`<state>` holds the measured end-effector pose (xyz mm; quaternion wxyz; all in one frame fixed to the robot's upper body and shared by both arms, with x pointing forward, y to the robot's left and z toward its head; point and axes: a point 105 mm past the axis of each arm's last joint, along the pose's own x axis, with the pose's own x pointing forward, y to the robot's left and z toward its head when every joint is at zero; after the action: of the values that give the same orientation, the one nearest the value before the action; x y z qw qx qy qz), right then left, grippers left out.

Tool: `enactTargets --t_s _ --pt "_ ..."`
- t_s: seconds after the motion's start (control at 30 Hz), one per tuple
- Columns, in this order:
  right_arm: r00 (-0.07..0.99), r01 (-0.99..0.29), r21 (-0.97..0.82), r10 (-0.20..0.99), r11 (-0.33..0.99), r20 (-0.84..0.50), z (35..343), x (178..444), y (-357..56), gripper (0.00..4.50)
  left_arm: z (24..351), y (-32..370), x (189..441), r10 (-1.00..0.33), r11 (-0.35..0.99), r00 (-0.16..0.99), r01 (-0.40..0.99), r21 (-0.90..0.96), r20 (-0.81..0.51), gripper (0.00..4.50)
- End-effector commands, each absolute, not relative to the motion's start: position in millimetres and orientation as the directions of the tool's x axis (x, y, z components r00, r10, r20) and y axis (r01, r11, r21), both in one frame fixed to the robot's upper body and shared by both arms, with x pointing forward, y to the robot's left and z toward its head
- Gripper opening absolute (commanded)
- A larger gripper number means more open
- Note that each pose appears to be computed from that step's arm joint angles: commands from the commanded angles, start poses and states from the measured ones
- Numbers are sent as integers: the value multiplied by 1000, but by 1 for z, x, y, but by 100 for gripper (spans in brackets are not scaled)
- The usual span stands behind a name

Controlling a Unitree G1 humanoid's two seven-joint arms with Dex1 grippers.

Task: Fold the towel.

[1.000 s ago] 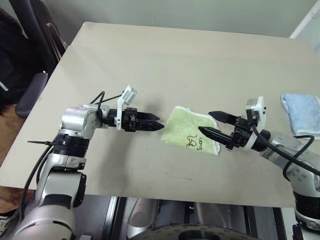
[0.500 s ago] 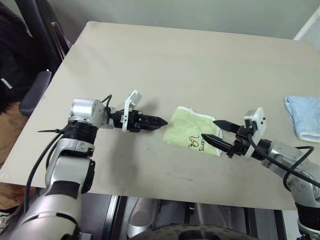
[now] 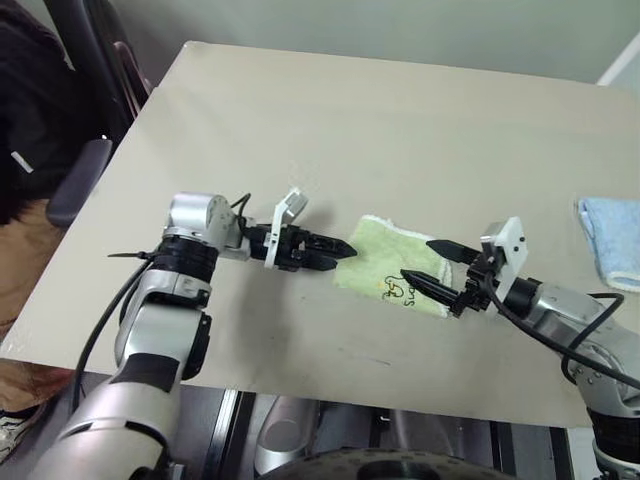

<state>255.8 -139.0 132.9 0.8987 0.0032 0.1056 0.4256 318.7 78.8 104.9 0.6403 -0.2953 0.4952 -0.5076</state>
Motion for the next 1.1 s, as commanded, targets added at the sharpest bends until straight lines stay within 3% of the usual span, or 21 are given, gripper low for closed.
enactTargets --t_s 0.03,0.63,1.1 --pt "617 -775 40 769 631 -169 141 254 -138 448 93 62 305 -942 288 -87 289 -913 -324 450" --pt "603 -787 -8 767 617 -221 130 255 -135 448 94 25 294 -957 205 -150 248 -947 -247 450" --pt "616 -777 -33 749 629 -243 127 258 -139 448 95 20 300 -964 201 -114 287 -936 -242 450"
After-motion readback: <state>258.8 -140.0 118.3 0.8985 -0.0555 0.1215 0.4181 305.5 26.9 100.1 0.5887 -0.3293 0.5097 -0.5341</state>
